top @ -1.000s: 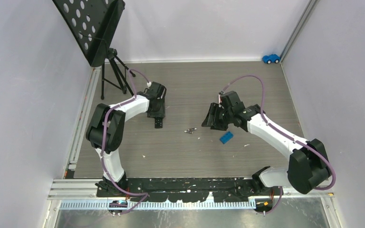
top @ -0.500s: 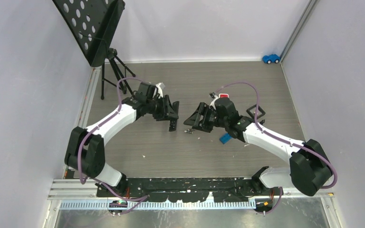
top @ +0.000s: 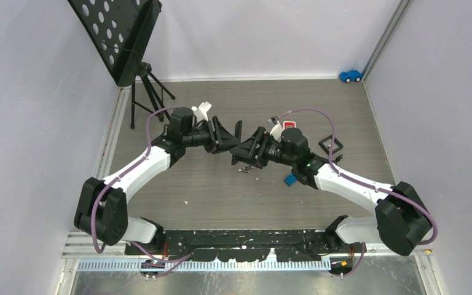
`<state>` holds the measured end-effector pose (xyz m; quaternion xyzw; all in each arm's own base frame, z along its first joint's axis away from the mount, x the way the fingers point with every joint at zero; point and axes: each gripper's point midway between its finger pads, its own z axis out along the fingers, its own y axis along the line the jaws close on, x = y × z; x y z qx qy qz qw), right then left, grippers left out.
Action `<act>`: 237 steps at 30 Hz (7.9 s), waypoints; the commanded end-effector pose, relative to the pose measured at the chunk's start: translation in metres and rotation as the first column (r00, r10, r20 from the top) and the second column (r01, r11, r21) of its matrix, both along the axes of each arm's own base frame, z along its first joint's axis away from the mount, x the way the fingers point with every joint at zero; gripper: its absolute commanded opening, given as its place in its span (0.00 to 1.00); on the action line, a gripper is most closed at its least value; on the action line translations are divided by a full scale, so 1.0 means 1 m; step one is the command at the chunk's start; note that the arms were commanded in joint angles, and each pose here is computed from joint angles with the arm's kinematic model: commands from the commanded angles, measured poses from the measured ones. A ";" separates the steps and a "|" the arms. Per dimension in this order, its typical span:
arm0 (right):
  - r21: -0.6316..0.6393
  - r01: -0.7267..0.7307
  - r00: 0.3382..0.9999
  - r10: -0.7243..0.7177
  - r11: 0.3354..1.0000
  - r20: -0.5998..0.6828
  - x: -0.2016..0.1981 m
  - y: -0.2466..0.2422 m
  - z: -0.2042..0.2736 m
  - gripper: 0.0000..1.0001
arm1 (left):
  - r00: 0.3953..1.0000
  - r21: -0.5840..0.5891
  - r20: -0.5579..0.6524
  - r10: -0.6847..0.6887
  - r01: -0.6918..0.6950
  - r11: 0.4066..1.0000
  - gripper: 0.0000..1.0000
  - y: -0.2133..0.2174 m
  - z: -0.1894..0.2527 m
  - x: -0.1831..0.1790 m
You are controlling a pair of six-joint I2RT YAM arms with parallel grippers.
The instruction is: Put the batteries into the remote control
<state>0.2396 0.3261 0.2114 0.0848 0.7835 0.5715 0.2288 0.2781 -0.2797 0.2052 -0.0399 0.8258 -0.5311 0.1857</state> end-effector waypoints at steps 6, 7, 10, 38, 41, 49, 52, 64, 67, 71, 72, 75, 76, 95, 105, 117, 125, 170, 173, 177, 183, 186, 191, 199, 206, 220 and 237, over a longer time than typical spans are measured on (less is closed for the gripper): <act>0.263 -0.080 0.993 0.052 0.961 0.110 -0.018 0.010 0.062 0.65 | 0.995 -0.302 0.096 -0.034 0.062 0.951 0.00 -0.013 0.076 -0.011; 0.279 -0.085 0.991 0.053 0.957 0.120 -0.019 0.009 0.067 0.63 | 0.995 -0.313 0.093 -0.036 0.064 0.948 0.00 -0.013 0.078 -0.012; 0.302 -0.097 0.988 0.056 0.948 0.143 -0.023 0.009 0.076 0.57 | 0.994 -0.323 0.102 -0.035 0.067 0.944 0.00 -0.012 0.083 -0.014; -0.714 0.068 0.872 0.306 0.696 0.382 -0.015 -0.015 -0.004 0.23 | 0.987 0.022 0.155 0.040 -0.044 0.999 0.61 0.016 0.050 -0.009; -0.767 0.091 0.851 0.351 0.635 0.391 -0.011 -0.014 -0.007 0.23 | 0.993 0.059 0.116 0.013 -0.020 0.998 0.52 0.017 0.036 -0.013; -0.816 0.073 0.791 0.465 0.573 0.397 -0.015 -0.004 -0.013 0.23 | 0.995 0.082 0.098 0.022 -0.030 0.996 0.35 0.021 0.030 -0.017; -0.812 0.070 0.782 0.474 0.579 0.406 -0.017 -0.003 -0.013 0.23 | 0.996 0.070 0.094 0.008 -0.015 0.997 0.29 0.019 0.032 -0.019; -0.700 -0.113 0.737 0.532 0.705 0.417 -0.055 0.004 0.012 0.66 | 0.945 0.032 0.278 -0.172 0.169 0.985 0.00 0.011 0.051 -0.037; -0.614 -0.167 0.710 0.526 0.771 0.468 -0.066 -0.004 0.042 0.66 | 0.912 -0.017 0.319 -0.259 0.278 0.960 0.00 0.007 0.060 -0.055; -0.452 -0.163 0.727 0.417 0.877 0.546 -0.057 -0.018 0.086 0.66 | 0.846 -0.048 0.416 -0.332 0.386 0.921 0.00 0.008 0.076 -0.078; -0.407 -0.183 0.730 0.401 0.895 0.553 -0.057 -0.019 0.095 0.66 | 0.824 -0.051 0.448 -0.346 0.410 0.911 0.00 0.009 0.082 -0.083; -0.312 -0.168 0.748 0.327 0.935 0.577 -0.042 -0.020 0.120 0.65 | 0.770 -0.052 0.507 -0.387 0.476 0.878 0.00 0.011 0.093 -0.098; -0.299 -0.175 0.750 0.324 0.938 0.577 -0.039 -0.017 0.125 0.65 | 0.756 -0.052 0.518 -0.400 0.494 0.868 0.00 0.012 0.095 -0.104; -0.021 -0.435 0.742 0.371 0.900 0.558 -0.048 0.033 0.168 0.03 | 0.719 -0.097 0.582 -0.380 0.525 0.846 0.39 0.014 0.138 -0.128; 0.160 0.088 0.831 -0.161 0.983 0.532 0.014 -0.012 0.204 0.00 | 0.829 -0.347 0.559 -0.013 0.248 0.905 0.80 0.016 0.194 -0.089; 0.525 0.376 0.728 -0.594 0.763 0.342 0.036 -0.078 0.225 0.00 | 0.879 -0.485 0.445 0.168 0.079 0.871 0.76 0.022 0.193 -0.062; 0.548 0.370 0.749 -0.590 0.750 0.302 0.047 -0.067 0.216 0.00 | 0.910 -0.522 0.397 0.120 0.116 0.845 0.59 0.014 0.195 -0.062; -0.004 -0.494 0.731 0.418 0.869 0.539 -0.063 -0.044 0.127 0.15 | 0.730 -0.035 0.558 -0.396 0.497 0.867 0.00 0.023 0.131 -0.122; 0.020 -0.498 0.728 0.405 0.867 0.553 -0.065 -0.044 0.135 0.03 | 0.733 -0.040 0.567 -0.375 0.479 0.877 0.00 0.023 0.136 -0.120; 0.046 -0.428 0.752 0.327 0.903 0.573 -0.056 -0.045 0.147 0.00 | 0.768 -0.094 0.560 -0.309 0.430 0.898 0.44 0.019 0.148 -0.110; 0.150 -0.196 0.838 0.087 0.969 0.538 -0.015 -0.047 0.166 0.00 | 0.874 -0.331 0.485 -0.031 0.216 0.919 0.78 0.015 0.171 -0.076; 0.249 -0.129 0.860 -0.017 0.960 0.509 0.000 -0.049 0.179 0.00 | 0.880 -0.435 0.460 0.122 0.103 0.895 0.79 0.021 0.176 -0.058; 0.347 -0.063 0.895 -0.101 0.936 0.435 0.016 -0.042 0.183 0.00 | 0.855 -0.518 0.410 0.317 -0.068 0.853 0.79 0.028 0.176 -0.036; 0.318 0.118 0.889 -0.243 0.941 0.389 0.022 -0.026 0.171 0.00 | 0.809 -0.629 0.360 0.464 -0.157 0.761 0.80 0.037 0.183 -0.020; 0.328 0.136 0.918 -0.243 0.935 0.314 0.026 -0.010 0.159 0.00 | 0.785 -0.649 0.298 0.543 -0.251 0.718 0.60 0.049 0.184 -0.009; 0.282 0.064 0.948 -0.147 0.957 0.284 0.016 0.001 0.136 0.41 | 0.802 -0.618 0.287 0.524 -0.263 0.741 0.00 0.043 0.175 -0.002; 0.193 0.157 0.966 -0.192 0.969 0.175 0.018 -0.028 0.071 0.10 | 0.814 -0.727 0.086 0.575 -0.343 0.595 0.00 0.077 0.183 0.012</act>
